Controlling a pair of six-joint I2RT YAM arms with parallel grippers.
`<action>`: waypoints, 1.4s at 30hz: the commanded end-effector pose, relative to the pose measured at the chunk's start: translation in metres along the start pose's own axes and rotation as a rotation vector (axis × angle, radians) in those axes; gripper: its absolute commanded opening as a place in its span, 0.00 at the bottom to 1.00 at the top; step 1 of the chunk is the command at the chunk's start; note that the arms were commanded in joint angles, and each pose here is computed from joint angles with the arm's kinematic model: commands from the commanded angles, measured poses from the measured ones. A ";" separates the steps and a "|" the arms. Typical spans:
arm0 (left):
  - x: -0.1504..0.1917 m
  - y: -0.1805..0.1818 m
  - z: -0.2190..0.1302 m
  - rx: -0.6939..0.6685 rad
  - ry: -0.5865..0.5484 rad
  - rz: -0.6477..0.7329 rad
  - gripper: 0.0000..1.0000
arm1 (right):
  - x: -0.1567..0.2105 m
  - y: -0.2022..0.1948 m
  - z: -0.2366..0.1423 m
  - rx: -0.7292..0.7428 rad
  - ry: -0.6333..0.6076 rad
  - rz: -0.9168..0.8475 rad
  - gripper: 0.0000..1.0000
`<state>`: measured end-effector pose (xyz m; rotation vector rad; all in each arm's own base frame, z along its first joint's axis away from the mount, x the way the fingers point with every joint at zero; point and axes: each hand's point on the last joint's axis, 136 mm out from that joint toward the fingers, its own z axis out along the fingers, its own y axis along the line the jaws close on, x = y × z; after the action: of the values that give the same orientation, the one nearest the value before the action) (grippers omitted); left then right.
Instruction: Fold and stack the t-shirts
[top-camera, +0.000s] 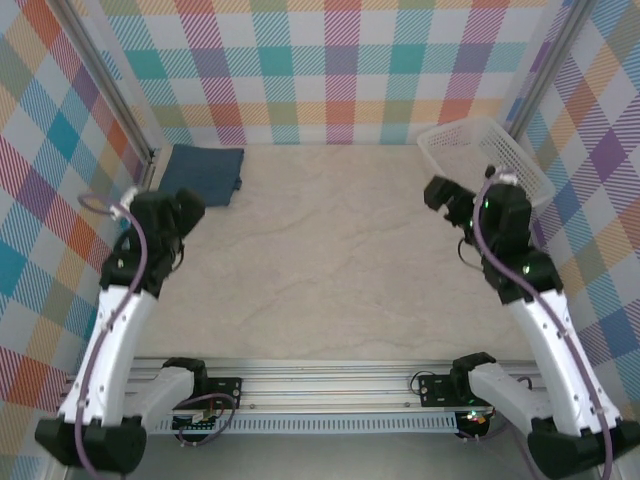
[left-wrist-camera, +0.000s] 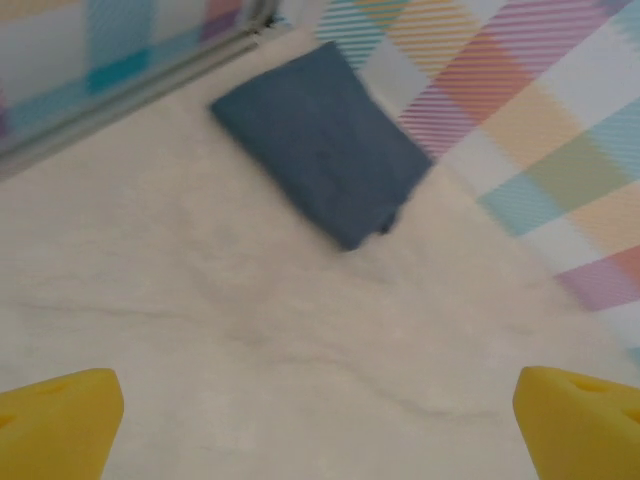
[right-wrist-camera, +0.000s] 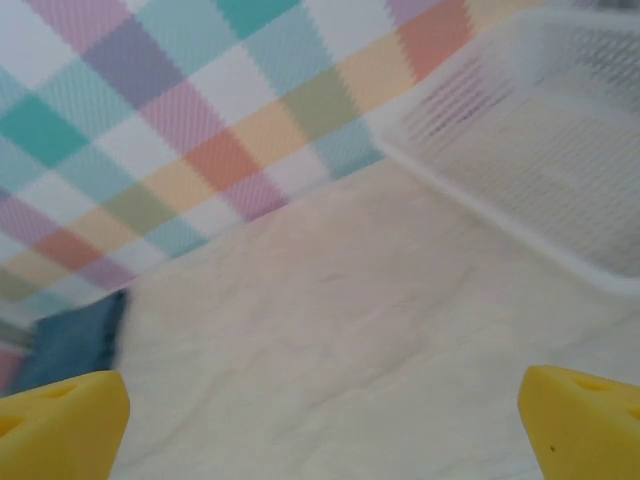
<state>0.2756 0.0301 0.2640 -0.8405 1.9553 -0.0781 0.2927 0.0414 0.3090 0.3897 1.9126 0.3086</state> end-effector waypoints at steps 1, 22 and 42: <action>0.005 0.028 -0.001 -0.081 -0.099 0.311 1.00 | 0.010 -0.046 0.002 0.168 -0.132 -0.189 1.00; 0.113 0.028 0.118 0.067 -0.056 0.413 1.00 | 0.146 -0.085 0.128 0.118 0.094 -0.417 1.00; 0.108 0.000 0.179 0.161 -0.151 0.465 1.00 | 0.119 -0.108 0.163 0.010 -0.027 -0.298 1.00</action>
<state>0.3719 0.0186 0.0730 -0.2793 1.9923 0.1224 0.3801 -0.0138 0.0978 0.1513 1.9758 0.0101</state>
